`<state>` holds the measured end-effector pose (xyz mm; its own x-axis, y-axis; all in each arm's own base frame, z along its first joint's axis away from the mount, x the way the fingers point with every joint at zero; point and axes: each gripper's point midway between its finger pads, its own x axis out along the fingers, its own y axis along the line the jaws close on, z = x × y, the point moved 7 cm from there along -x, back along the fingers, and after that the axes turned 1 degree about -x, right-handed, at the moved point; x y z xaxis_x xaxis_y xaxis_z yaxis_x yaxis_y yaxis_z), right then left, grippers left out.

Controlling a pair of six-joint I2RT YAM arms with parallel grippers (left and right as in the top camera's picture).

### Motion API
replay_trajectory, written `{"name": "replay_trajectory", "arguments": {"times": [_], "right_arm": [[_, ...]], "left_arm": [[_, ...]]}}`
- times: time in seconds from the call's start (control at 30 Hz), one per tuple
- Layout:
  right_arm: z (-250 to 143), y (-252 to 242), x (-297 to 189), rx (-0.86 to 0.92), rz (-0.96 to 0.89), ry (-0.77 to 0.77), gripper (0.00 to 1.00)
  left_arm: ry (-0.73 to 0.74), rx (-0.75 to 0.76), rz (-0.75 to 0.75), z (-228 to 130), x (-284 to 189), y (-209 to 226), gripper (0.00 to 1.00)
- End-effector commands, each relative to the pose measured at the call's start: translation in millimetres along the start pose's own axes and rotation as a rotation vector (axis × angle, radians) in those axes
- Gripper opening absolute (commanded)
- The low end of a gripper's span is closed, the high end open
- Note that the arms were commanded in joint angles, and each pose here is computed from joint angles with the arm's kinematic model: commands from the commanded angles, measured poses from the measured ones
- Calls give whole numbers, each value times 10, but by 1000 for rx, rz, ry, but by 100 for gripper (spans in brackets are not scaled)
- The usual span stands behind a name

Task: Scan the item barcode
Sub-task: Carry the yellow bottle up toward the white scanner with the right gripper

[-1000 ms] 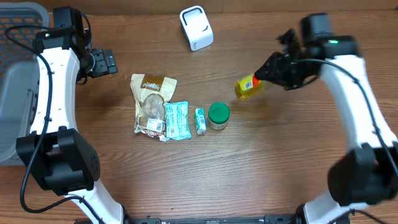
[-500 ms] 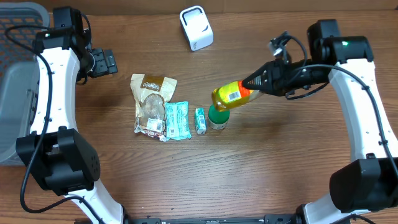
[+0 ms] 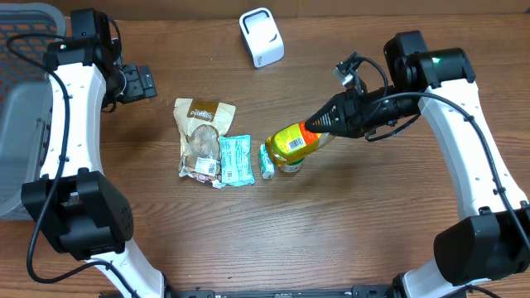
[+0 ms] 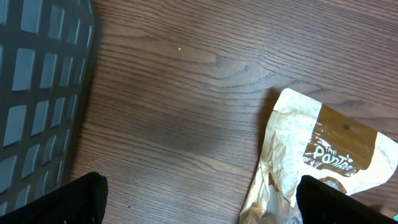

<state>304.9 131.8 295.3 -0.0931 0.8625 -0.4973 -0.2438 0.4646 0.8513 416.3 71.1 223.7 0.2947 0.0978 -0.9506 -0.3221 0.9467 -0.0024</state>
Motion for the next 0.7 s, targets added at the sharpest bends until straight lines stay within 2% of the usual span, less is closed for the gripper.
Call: {"name": "replay_trajectory", "arguments": {"times": [0.0,0.67], "right_arm": [[9,128,-29,-35,49,-16,15],[51,112,-29,-67,34,-32,12]], "left_arm": [[-22,24,3,23,-70,-21,100],[-22,24,3,23,-70,-21,100]]}}
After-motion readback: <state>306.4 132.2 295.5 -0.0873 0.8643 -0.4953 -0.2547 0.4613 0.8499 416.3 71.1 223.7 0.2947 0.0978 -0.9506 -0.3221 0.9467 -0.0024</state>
